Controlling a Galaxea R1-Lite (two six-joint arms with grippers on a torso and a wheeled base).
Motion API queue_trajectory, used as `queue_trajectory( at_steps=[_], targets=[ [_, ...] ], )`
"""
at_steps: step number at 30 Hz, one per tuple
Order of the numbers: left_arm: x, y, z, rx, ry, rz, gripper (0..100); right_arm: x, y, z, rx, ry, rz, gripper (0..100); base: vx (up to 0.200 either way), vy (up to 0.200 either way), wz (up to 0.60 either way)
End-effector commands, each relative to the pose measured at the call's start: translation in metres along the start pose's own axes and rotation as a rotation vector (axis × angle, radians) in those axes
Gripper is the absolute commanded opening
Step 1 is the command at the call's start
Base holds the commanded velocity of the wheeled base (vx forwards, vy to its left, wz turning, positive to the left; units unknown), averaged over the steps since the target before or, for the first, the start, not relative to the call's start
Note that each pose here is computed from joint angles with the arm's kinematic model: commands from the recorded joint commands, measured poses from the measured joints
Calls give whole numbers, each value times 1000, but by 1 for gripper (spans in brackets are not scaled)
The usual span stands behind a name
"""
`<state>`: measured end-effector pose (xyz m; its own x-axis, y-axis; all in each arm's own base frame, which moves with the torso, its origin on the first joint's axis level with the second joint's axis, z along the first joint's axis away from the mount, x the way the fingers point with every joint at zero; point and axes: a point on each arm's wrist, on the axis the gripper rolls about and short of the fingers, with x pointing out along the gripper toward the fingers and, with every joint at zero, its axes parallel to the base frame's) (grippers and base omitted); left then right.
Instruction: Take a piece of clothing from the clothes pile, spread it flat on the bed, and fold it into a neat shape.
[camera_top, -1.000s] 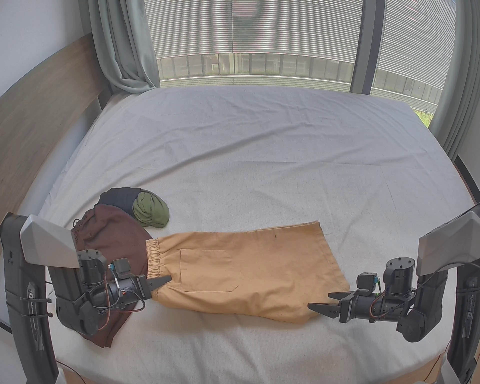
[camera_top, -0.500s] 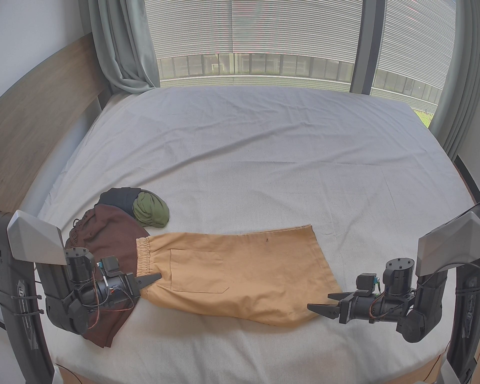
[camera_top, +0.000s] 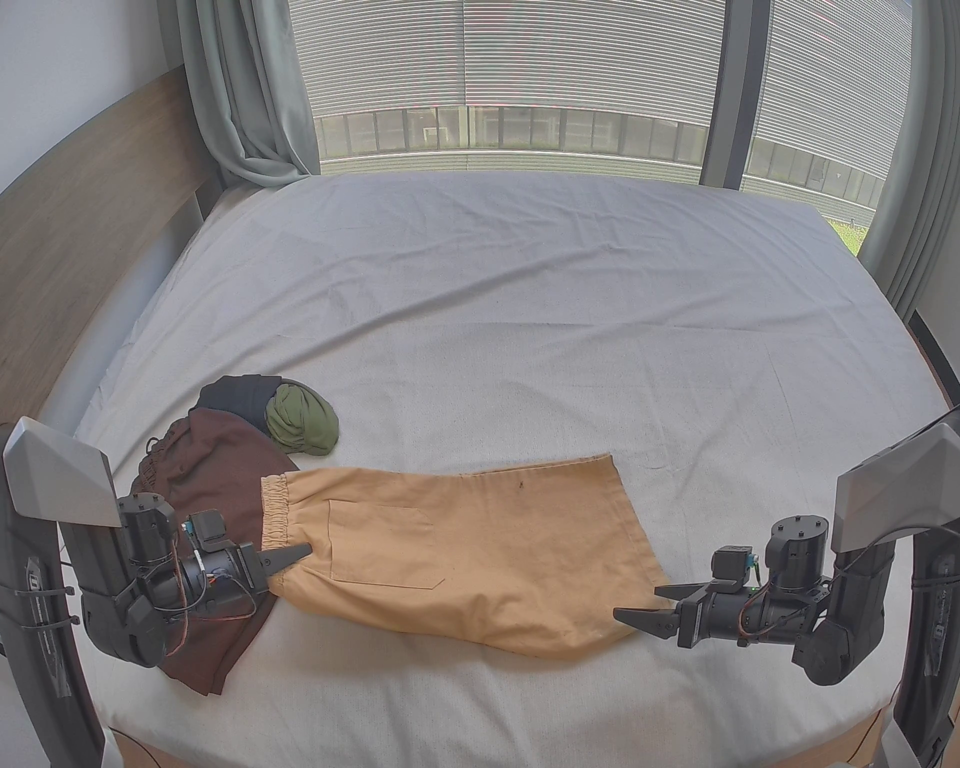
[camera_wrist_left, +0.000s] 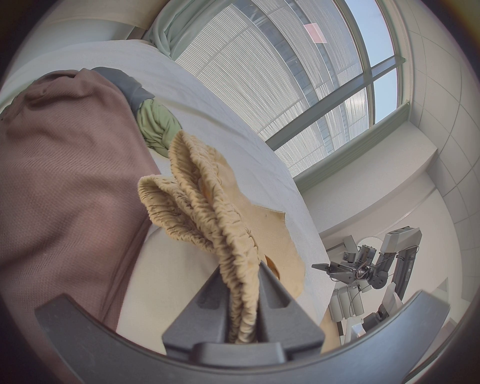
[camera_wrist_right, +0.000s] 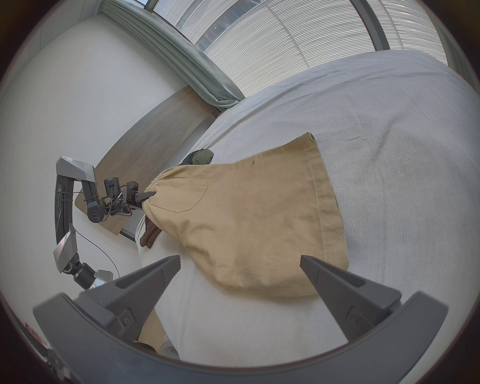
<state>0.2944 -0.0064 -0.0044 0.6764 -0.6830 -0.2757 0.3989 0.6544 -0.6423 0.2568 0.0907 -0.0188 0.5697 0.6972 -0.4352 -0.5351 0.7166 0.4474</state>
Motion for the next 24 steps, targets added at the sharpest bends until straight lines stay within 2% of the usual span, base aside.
queue_trajectory(
  at_steps=[1, 12, 24],
  targets=[
    [7, -16, 4, 36, 1, -44, 0, 0, 1, 1, -2, -2, 2, 100, 0, 0, 0],
    [31, -43, 1, 75, 35, -132, 0, 0, 0, 1, -1, -3, 1, 100, 0, 0, 0],
    [58, -68, -8, 118, 33, -149, 0, -1, 0, 1, -1, -5, -1, 100, 0, 0, 0]
  ],
)
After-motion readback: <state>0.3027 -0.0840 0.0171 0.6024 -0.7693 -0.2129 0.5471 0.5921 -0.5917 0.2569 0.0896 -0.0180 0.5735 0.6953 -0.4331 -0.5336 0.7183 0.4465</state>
